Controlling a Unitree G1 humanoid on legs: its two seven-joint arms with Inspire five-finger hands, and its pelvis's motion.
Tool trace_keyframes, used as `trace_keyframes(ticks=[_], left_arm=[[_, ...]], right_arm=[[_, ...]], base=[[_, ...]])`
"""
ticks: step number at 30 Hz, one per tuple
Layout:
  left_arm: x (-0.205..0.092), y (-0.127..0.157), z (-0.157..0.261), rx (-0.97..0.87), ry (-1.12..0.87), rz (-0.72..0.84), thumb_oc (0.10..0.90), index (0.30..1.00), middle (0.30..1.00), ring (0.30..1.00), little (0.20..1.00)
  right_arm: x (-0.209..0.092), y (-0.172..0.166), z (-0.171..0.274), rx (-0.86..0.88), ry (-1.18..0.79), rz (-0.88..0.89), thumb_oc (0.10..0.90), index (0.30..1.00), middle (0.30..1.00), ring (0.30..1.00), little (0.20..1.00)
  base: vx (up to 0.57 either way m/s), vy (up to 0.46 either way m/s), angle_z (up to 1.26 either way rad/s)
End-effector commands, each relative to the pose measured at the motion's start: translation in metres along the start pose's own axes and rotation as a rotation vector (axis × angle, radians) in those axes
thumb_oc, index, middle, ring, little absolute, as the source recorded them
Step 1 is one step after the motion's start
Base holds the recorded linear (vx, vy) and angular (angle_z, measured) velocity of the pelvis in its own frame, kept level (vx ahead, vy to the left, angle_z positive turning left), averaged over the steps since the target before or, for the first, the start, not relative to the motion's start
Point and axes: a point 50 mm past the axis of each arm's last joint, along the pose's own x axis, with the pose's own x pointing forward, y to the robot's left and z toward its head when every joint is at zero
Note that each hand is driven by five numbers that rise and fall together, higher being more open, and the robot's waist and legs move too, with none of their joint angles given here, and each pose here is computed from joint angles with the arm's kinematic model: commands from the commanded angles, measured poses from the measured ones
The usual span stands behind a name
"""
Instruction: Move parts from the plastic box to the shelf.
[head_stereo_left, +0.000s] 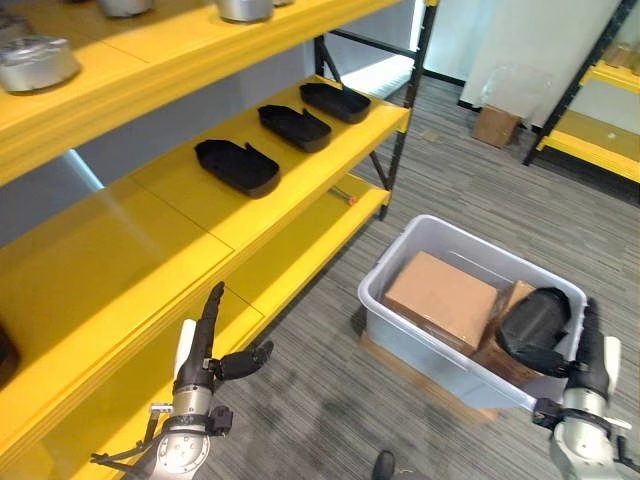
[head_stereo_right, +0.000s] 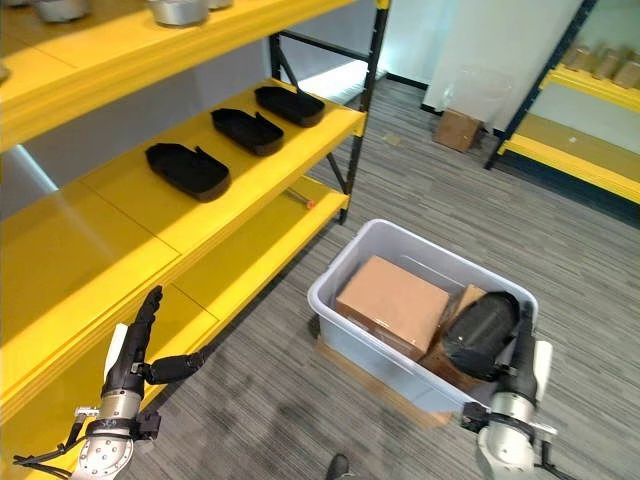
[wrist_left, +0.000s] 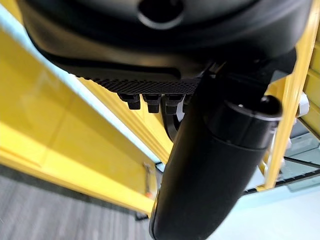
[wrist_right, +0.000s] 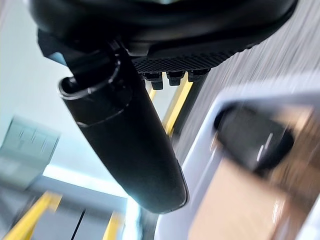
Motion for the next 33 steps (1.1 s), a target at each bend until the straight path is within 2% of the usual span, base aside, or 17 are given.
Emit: trace_keyframes(ticks=[1, 10, 11, 20, 23, 26, 29, 33], left_arm=[[0.012, 0.027, 0.031, 0.012, -0.178, 0.049, 0.9, 1.0, 1.0, 1.0, 1.0], [0.025, 0.011, 0.041, 0.022, -0.205, -0.047, 0.9, 1.0, 1.0, 1.0, 1.0], [0.027, 0.009, 0.049, 0.076, -0.259, -0.061, 0.9, 1.0, 1.0, 1.0, 1.0], [0.038, 0.008, 0.064, 0.08, -0.32, -0.061, 0.9, 1.0, 1.0, 1.0, 1.0], [0.042, 0.003, 0.079, 0.057, -0.386, -0.052, 0.9, 1.0, 1.0, 1.0, 1.0], [0.051, 0.002, 0.088, -0.024, -0.392, -0.01, 0.9, 1.0, 1.0, 1.0, 1.0], [0.057, 0.002, 0.094, -0.012, -0.422, 0.055, 0.9, 1.0, 1.0, 1.0, 1.0], [0.053, 0.014, 0.089, 0.008, -0.395, 0.145, 0.9, 1.0, 1.0, 1.0, 1.0]], right_arm=[[0.017, 0.001, 0.041, 0.107, -0.201, -0.069, 0.9, 1.0, 1.0, 1.0, 1.0], [0.015, -0.005, 0.027, 0.099, -0.143, -0.194, 0.9, 1.0, 1.0, 1.0, 1.0], [0.014, -0.004, 0.024, 0.106, -0.131, -0.202, 0.9, 1.0, 1.0, 1.0, 1.0], [0.012, 0.006, 0.02, 0.132, -0.109, -0.169, 0.9, 1.0, 1.0, 1.0, 1.0], [0.012, 0.006, 0.022, 0.213, -0.11, -0.171, 0.9, 1.0, 1.0, 1.0, 1.0], [0.013, 0.015, 0.027, 0.249, -0.144, -0.082, 0.9, 1.0, 1.0, 1.0, 1.0], [0.012, 0.041, 0.04, 0.202, -0.224, 0.085, 0.9, 1.0, 1.0, 1.0, 1.0], [0.015, 0.058, 0.055, 0.192, -0.275, 0.199, 0.9, 1.0, 1.0, 1.0, 1.0]], base=[[0.01, -0.134, -0.27], [-0.01, -0.119, -0.23], [0.01, -0.139, -0.11], [-0.01, -0.147, -0.14], [-0.05, -0.185, -0.16], [-0.02, -0.185, -0.02], [0.1, -0.167, -0.22], [0.14, -0.117, -1.22]])
